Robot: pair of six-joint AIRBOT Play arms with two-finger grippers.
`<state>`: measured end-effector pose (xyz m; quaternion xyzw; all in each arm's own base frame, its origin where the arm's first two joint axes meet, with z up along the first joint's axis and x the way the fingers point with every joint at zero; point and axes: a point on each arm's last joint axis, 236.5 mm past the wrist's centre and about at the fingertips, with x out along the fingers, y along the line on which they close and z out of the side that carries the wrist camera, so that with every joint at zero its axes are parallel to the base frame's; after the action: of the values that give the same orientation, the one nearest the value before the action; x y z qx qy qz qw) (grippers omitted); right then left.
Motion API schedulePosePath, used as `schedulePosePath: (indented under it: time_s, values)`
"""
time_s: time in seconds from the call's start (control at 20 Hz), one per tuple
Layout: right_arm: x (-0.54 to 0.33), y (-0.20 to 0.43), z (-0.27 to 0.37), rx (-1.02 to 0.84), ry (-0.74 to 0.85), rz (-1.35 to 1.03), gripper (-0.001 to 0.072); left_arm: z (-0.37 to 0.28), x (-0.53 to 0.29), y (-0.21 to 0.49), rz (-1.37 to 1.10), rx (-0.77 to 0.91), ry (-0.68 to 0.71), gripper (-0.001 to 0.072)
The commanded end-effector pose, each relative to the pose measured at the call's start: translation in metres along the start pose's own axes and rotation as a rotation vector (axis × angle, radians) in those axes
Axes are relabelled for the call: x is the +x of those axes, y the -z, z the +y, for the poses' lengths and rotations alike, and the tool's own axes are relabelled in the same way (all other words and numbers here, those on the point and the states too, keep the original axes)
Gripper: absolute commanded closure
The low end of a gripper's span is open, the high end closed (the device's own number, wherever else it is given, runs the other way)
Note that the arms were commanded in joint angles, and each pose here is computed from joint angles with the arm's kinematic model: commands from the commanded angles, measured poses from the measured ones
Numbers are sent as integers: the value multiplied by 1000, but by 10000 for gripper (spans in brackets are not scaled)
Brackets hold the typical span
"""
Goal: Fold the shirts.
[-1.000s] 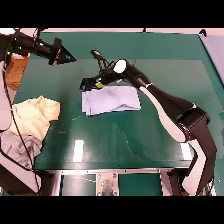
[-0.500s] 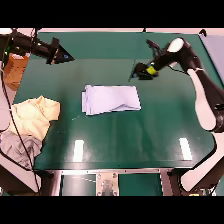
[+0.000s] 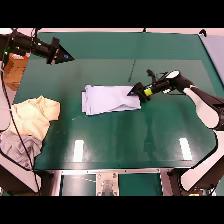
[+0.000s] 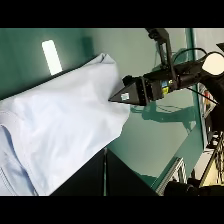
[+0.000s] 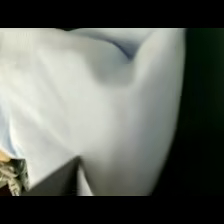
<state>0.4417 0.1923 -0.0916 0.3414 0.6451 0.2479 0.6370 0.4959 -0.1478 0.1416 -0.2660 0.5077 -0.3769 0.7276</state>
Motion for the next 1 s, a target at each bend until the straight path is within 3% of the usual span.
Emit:
schedulePosePath:
  time_s: [0.0, 0.05, 0.25, 0.45, 0.7, 0.95]
  values:
    - [17, -8, 40, -21, -147, -51, 647, 0, 0, 1, 2, -10, 0, 685]
    - [10, -11, 50, -52, -157, -50, 694, 0, 0, 1, 2, -10, 1, 685]
    - [-85, -46, 47, -123, -34, -219, 697, 0, 0, 1, 2, -10, 1, 685]
    - [-261, -53, -38, -10, 236, -503, 697, 0, 0, 1, 2, -8, 0, 685]
    - [-441, 35, -168, 338, 422, -793, 698, 0, 0, 0, 1, -8, 0, 685]
    - [-468, 170, -281, 735, 423, -871, 697, 0, 0, 0, 1, -8, 0, 685]
